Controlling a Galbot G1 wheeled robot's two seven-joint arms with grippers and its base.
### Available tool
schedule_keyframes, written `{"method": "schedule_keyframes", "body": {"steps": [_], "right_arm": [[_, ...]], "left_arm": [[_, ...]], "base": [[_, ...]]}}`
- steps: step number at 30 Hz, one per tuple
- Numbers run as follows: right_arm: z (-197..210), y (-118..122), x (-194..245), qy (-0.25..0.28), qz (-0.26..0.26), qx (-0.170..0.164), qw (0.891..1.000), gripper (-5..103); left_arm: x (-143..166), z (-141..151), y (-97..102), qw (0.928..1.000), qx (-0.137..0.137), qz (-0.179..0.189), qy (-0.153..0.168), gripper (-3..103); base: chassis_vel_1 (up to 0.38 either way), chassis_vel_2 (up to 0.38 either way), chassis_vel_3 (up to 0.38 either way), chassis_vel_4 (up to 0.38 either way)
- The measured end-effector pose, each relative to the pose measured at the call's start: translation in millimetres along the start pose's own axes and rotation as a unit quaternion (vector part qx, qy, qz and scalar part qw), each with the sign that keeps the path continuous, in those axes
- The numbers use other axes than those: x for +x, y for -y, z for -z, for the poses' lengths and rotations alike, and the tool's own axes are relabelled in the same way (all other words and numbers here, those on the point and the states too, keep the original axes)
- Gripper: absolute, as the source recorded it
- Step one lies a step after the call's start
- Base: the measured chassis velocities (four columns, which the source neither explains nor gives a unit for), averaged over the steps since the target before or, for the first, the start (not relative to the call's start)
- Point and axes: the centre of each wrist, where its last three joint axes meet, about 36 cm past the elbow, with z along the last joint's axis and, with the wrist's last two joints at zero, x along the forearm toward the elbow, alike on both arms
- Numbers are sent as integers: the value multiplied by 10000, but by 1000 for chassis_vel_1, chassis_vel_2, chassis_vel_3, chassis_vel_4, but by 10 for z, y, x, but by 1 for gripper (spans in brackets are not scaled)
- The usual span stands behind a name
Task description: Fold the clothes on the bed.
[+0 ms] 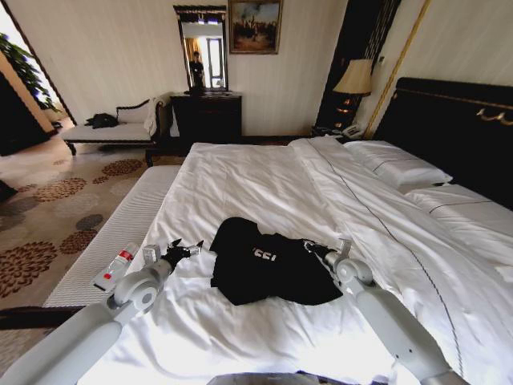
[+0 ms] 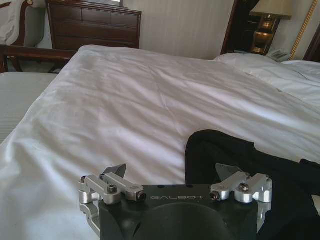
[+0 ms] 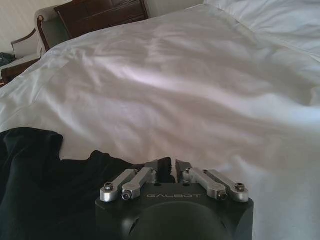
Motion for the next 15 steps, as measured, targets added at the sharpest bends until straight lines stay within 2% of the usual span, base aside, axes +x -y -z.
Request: {"method": "schedule_keyframes", "body": {"steps": [1, 3, 6, 13, 15], "right_arm": [[-5, -8, 5, -3, 6, -1, 10000, 18], [-4, -29, 19, 1, 26, -3, 10000, 7], [16, -54, 33, 29, 51, -8, 10000, 1], [100, -136, 39, 177, 71, 108, 9998, 0], [101, -163, 31, 296, 50, 221, 9993, 0]], "left_arm": [[-6, -2, -3, 10000, 11, 2, -3, 100], [-18, -4, -6, 10000, 27, 6, -5, 100], [-32, 4, -2, 10000, 38, -1, 8, 100], [-63, 149, 31, 9998, -23, -91, 194, 100], [-119, 242, 72, 9993, -102, -217, 283, 100]], "base": [[0, 0, 0, 0], [0, 0, 0, 0], [0, 0, 0, 0], [0, 0, 0, 0], [0, 0, 0, 0]]}}
